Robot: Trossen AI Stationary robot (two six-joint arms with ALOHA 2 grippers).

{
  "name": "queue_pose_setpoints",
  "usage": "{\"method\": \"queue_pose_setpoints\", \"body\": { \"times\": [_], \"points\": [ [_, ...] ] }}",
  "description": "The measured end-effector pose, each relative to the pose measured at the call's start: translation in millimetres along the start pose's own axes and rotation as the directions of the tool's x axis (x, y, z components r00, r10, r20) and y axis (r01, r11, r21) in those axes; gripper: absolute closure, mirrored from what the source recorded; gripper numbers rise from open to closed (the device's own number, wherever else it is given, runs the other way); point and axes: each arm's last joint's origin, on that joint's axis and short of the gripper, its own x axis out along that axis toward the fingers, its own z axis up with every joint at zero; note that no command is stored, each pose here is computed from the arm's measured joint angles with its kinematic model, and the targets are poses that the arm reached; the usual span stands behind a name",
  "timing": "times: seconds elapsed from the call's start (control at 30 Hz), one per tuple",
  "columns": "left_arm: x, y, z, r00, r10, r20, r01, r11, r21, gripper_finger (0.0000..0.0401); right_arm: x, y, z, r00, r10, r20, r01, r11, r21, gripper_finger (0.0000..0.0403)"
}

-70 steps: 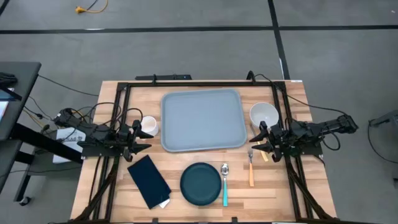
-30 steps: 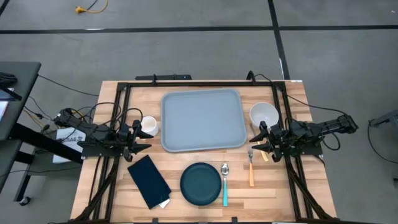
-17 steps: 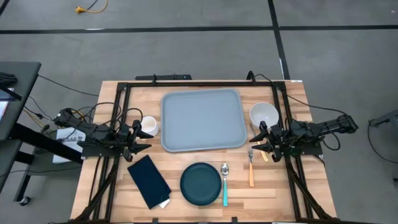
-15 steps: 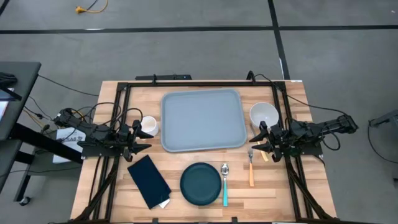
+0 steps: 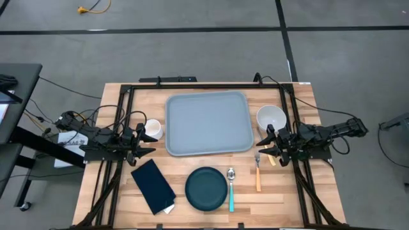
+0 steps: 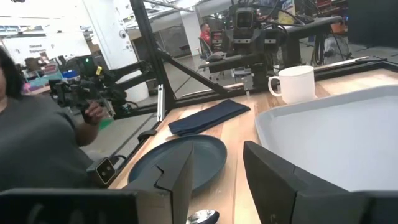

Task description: Set up tray

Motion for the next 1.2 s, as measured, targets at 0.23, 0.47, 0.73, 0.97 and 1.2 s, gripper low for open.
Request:
{"method": "queue_pose_setpoints", "body": {
  "times": [0.23, 0.47, 0.73, 0.97, 1.2],
  "points": [
    [0, 0, 0, 1.0, 0.0, 0.0, 0.0, 1.0, 0.0, 0.0208, -1, 3, 13, 0.991, 0.03, 0.133, -0.021, 0.998, -0.067, 0.0268],
    [0, 2, 2, 0.996, 0.088, 0.03, -0.088, 0.996, 0.023, 0.0208, -8, 8, 38, 0.921, 0.082, 0.382, -0.075, 0.997, -0.033, 0.0268],
    [0, 4, 2, 0.99, 0.137, 0.041, -0.138, 0.99, 0.018, 0.0208, -17, 13, 56, 0.835, 0.125, 0.537, -0.073, 0.991, -0.116, 0.027],
    [0, 3, 2, 0.994, 0.104, 0.037, -0.106, 0.994, 0.036, 0.0208, -15, 10, 54, 0.851, 0.06, 0.521, -0.006, 0.994, -0.105, 0.0266],
    [0, -2, 10, 0.995, -0.002, 0.099, -0.003, 0.999, 0.052, 0.0208, -14, -1, 55, 0.849, -0.189, 0.494, 0.293, 0.945, -0.142, 0.0268]
  ]
}}
